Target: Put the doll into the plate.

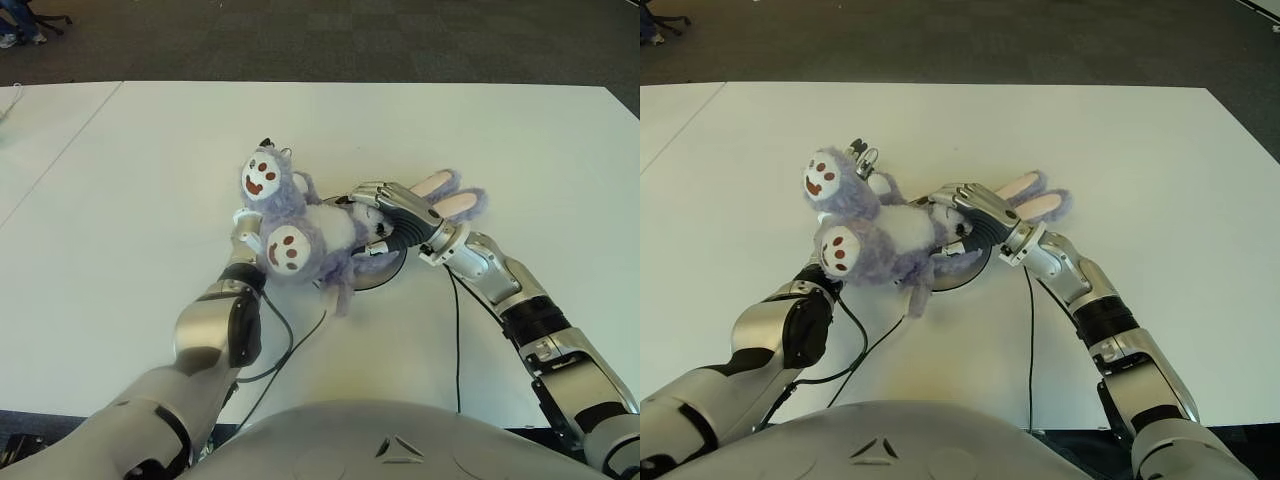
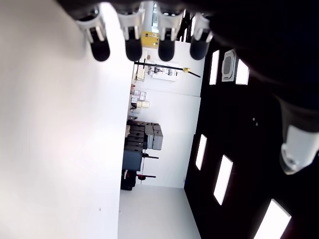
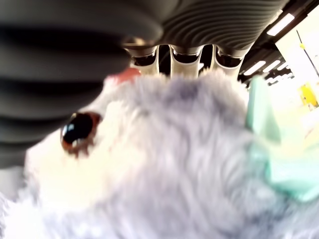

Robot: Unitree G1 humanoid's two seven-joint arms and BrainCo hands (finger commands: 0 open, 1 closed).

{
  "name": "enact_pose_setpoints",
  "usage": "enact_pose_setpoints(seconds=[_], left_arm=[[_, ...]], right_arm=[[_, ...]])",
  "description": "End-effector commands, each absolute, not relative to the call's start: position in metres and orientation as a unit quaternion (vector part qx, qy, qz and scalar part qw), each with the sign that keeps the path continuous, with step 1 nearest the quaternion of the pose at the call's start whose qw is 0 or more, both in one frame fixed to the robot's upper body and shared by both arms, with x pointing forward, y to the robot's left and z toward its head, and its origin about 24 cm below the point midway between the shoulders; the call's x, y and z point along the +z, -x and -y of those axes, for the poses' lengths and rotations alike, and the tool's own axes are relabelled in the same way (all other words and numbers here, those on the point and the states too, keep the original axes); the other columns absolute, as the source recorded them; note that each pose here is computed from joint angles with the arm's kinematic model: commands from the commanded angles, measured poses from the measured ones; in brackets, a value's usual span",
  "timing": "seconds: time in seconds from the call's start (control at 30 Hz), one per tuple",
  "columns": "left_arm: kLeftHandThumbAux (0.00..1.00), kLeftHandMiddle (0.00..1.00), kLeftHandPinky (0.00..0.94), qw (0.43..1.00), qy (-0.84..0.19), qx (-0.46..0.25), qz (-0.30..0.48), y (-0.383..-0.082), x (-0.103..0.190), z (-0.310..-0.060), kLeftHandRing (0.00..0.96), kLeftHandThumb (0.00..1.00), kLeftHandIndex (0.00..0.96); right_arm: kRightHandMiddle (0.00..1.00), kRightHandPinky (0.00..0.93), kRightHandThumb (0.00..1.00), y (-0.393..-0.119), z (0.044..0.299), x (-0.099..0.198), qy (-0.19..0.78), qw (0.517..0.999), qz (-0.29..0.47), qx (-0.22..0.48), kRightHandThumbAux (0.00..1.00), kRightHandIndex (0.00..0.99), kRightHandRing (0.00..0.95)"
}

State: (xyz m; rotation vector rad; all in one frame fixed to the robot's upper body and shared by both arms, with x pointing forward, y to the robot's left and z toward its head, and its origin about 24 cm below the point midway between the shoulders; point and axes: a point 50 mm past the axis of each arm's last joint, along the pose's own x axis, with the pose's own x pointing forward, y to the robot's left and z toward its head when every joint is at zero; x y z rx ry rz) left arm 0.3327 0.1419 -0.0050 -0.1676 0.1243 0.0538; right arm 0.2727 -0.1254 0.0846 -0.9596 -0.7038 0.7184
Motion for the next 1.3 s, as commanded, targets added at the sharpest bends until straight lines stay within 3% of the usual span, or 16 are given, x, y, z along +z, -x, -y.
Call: enact_pose_setpoints(seconds=[0.03, 0.83, 1.07, 1.3], left_arm=[[0.526, 0.045, 0.026, 0.955, 0.106, 0.052, -0.27, -0.26, -0.09, -0.136, 0.038, 0.0, 0.015], [0.526, 0.037, 0.027, 0.954, 0.115, 0.053, -0.271, -0.26, -0.09, -0.137, 0.032, 0.0, 0.001], [0.533, 0.036, 0.029, 0.954, 0.113, 0.054, -0.272, -0.26, -0.09, -0.137, 0.034, 0.0, 0.0], [0.524, 0.031, 0.026, 0.956, 0.119, 0.051, -0.263, -0.261, -0.088, -0.137, 0.024, 0.0, 0.0]], right_arm=[[0.0, 0.0, 0.134, -0.276, 0.129, 0.085, 0.453, 0.763, 0.323, 0.328, 0.365, 0.0, 0.0], [0.0, 0.0, 0.114, -0.283, 0.138, 0.104, 0.431, 0.791, 0.351, 0.257, 0.336, 0.0, 0.0], [0.0, 0.0, 0.11, -0.302, 0.163, 0.154, 0.431, 0.782, 0.407, 0.193, 0.309, 0.0, 0.0], [0.0, 0.0, 0.101, -0.308, 0.173, 0.165, 0.354, 0.816, 0.438, 0.132, 0.25, 0.0, 0.0]])
